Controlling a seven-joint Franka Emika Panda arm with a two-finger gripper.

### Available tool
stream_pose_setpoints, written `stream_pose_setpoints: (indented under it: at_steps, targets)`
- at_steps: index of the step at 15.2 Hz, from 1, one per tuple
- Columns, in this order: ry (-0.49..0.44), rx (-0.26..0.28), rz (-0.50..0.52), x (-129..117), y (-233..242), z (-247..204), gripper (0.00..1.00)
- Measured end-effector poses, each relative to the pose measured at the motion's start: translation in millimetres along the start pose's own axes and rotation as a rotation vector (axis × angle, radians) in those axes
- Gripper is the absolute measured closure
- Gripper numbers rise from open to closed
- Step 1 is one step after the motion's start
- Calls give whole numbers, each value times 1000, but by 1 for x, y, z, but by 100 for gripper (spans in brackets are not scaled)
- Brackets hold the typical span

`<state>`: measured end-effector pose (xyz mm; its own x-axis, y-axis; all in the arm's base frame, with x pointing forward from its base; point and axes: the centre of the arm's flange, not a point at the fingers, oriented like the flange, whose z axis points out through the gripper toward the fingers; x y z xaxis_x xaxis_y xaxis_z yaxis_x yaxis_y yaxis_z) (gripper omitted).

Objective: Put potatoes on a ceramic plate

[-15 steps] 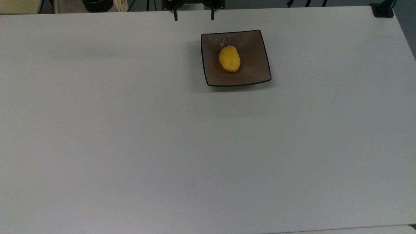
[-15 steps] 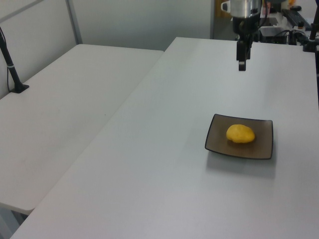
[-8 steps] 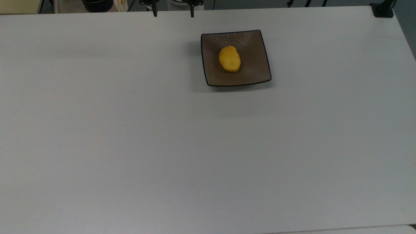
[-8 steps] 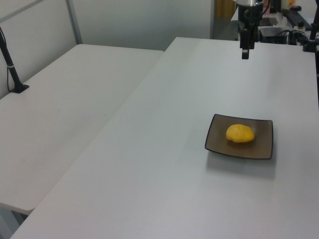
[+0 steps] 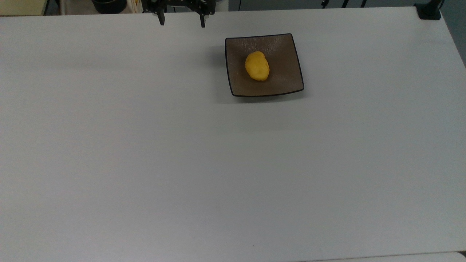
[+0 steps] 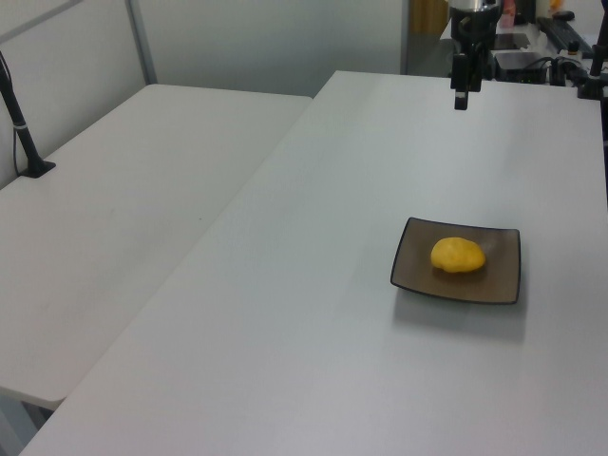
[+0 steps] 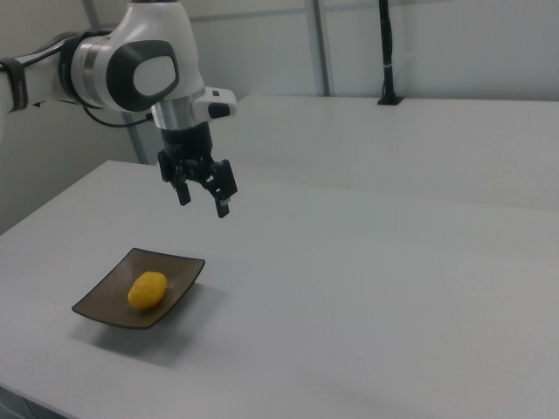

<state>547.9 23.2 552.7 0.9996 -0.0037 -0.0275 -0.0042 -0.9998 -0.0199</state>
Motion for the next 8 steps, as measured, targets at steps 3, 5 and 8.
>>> stream_pose_setpoints:
  at_steps: [3, 5, 8]
  targets:
    - [4, -5, -4, 3, 0, 4, 0]
    - [15, -5, -10, 6, 0, 5, 0]
    - [17, -6, -14, 7, -1, 6, 0]
